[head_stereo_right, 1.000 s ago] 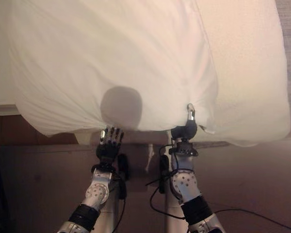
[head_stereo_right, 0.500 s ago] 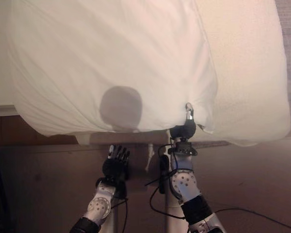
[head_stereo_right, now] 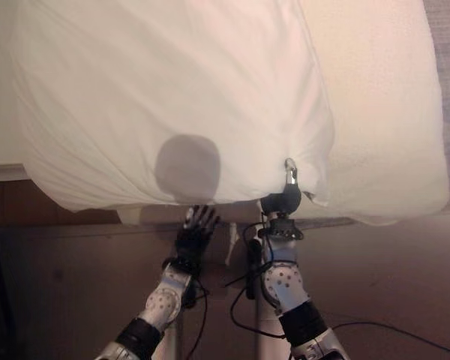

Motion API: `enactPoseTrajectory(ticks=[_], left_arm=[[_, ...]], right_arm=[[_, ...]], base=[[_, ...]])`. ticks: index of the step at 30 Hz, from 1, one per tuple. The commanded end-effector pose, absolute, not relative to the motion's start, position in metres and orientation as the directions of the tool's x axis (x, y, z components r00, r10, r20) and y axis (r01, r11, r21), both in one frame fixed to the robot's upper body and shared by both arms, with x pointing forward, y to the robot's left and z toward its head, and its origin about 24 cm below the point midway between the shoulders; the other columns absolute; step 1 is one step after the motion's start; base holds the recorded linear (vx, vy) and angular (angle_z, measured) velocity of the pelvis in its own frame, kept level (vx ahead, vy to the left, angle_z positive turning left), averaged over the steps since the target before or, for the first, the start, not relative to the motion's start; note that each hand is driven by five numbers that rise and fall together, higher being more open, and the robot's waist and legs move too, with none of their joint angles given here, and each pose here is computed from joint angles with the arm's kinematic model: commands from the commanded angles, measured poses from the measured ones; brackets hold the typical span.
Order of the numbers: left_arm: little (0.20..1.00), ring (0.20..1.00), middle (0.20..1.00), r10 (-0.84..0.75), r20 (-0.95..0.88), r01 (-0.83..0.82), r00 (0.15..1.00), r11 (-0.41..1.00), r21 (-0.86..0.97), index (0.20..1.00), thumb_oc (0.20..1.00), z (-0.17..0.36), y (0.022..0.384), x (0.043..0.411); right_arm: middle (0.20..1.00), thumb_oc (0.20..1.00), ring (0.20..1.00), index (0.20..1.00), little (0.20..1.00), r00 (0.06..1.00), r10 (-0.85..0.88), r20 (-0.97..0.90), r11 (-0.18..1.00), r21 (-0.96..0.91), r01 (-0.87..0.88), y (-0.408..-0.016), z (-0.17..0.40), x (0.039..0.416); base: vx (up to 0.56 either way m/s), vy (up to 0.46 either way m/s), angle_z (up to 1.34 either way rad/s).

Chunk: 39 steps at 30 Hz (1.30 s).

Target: Make the bed

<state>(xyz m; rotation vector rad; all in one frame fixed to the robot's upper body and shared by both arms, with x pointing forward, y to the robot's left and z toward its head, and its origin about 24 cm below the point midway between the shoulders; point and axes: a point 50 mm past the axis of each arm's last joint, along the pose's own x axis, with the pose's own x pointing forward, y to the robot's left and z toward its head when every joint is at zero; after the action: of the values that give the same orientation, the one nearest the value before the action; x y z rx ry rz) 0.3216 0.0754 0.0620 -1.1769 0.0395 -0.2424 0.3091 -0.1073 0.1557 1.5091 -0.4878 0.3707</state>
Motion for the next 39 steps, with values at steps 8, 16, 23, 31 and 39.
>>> enactPoseTrajectory(ticks=[8, 16, 23, 31, 39], left_arm=[[1.0, 1.0, 1.0, -0.189, 0.314, 0.352, 0.931, 0.227, -0.908, 1.0, 1.0, 0.092, 0.073, 0.331], [1.0, 1.0, 1.0, -0.229, 0.444, 0.486, 0.866, 0.183, -0.854, 1.0, 1.0, 0.1, 0.08, 0.33], [1.0, 1.0, 1.0, -0.216, 0.478, 0.516, 0.851, 0.178, -0.838, 1.0, 1.0, 0.095, 0.088, 0.322], [1.0, 1.0, 1.0, -0.197, 0.629, 0.657, 0.752, 0.157, -0.737, 1.0, 1.0, 0.117, 0.101, 0.313], [1.0, 1.0, 1.0, -0.226, 0.744, 0.778, 0.628, 0.151, -0.61, 1.0, 1.0, 0.144, 0.1, 0.306]], right_arm=[[0.2, 0.2, 0.2, 0.2, 0.2, 0.71, -0.118, 0.694, -0.022, 0.713, -0.701, -0.108, 0.183, 0.289], [0.2, 0.2, 0.2, 0.2, 0.2, 0.704, -0.14, 0.697, -0.024, 0.708, -0.706, -0.112, 0.179, 0.288], [0.2, 0.2, 0.2, 0.2, 0.2, 0.694, -0.159, 0.702, -0.008, 0.702, -0.712, -0.117, 0.178, 0.285], [0.2, 0.2, 0.2, 0.2, 0.2, 0.678, -0.178, 0.713, 0.016, 0.691, -0.723, -0.125, 0.177, 0.281], [0.2, 0.2, 0.2, 0.2, 0.2, 0.668, -0.172, 0.724, 0.014, 0.68, -0.733, -0.125, 0.175, 0.28]], base=[[0.0, 0.0, -0.03], [0.01, -0.002, -0.01], [0.0, 0.0, 0.0], [0.0, 0.0, 0.0], [0.0, 0.0, 0.0]])
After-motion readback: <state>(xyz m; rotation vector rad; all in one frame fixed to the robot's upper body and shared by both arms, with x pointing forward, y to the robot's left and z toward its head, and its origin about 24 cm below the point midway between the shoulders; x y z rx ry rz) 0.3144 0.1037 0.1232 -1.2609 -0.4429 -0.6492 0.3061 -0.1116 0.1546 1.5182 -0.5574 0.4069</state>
